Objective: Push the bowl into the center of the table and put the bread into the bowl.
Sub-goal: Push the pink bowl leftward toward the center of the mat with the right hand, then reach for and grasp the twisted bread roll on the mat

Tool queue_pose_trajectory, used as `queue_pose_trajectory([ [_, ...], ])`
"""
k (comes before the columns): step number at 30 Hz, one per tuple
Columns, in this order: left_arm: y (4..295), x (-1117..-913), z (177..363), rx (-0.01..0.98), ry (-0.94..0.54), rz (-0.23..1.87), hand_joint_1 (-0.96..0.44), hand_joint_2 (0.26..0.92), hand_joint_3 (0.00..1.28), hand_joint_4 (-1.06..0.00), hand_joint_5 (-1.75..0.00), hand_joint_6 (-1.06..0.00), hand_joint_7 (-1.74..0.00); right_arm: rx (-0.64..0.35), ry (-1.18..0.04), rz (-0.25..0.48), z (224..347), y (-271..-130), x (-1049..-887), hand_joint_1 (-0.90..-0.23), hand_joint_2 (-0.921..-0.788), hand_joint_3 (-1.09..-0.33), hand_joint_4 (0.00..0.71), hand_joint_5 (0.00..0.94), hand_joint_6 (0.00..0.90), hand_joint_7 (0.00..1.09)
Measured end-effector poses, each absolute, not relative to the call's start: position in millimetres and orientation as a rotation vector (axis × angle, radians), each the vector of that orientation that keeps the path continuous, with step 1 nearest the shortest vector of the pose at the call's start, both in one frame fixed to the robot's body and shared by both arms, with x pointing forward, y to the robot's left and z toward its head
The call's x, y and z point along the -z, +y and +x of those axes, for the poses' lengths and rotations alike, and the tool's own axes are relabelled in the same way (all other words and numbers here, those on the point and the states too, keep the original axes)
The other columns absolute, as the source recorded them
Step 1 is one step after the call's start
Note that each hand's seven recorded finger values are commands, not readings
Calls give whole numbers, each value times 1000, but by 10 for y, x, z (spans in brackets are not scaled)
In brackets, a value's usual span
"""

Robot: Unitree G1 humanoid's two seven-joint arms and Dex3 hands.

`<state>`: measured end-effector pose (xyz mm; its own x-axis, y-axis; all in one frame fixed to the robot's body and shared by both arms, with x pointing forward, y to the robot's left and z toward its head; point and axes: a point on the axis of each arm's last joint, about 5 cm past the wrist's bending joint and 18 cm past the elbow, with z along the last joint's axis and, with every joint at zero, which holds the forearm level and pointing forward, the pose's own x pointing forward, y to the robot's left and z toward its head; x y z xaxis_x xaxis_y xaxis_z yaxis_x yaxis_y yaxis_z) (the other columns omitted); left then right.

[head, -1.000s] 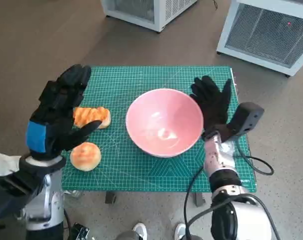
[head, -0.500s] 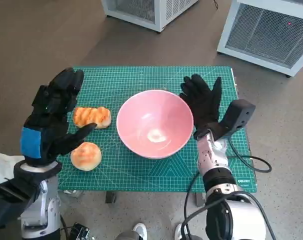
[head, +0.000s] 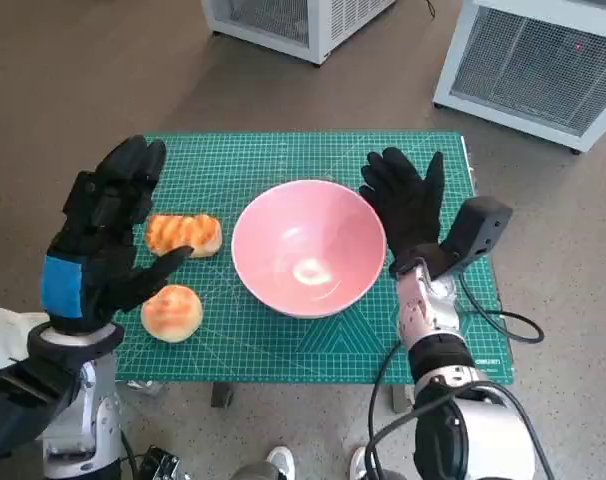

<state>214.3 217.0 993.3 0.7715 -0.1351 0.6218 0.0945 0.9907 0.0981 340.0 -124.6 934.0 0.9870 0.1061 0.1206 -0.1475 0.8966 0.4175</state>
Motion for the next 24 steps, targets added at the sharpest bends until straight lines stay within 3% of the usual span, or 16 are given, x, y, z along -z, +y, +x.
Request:
queue_pose_trajectory([
  [2, 2159, -9925, 2165, 128, -674, 55, -253, 921, 123, -289, -3, -201, -438, -134, -143, 408, 3412, -1275, -9385, -629, -921, -835, 219, 10, 222, 366],
  [7, 2104, -9940, 2242, 159, -677, 38, -241, 921, 127, -290, -2, -184, -467, -199, -298, 310, 3435, -1364, -9523, -638, -921, -844, 191, 5, 133, 457],
  [14, 2050, -9990, 2345, 199, -700, 31, -256, 921, 122, -295, -3, -185, -474, -303, -500, 193, 3445, -1474, -9710, -659, -921, -807, 215, 8, 70, 588],
  [24, 1983, -10066, 2503, 260, -730, 27, -326, 921, 122, -298, -1, -232, -414, -439, -764, 55, 3367, -1548, -9898, -725, -921, -781, 224, 5, 18, 691],
])
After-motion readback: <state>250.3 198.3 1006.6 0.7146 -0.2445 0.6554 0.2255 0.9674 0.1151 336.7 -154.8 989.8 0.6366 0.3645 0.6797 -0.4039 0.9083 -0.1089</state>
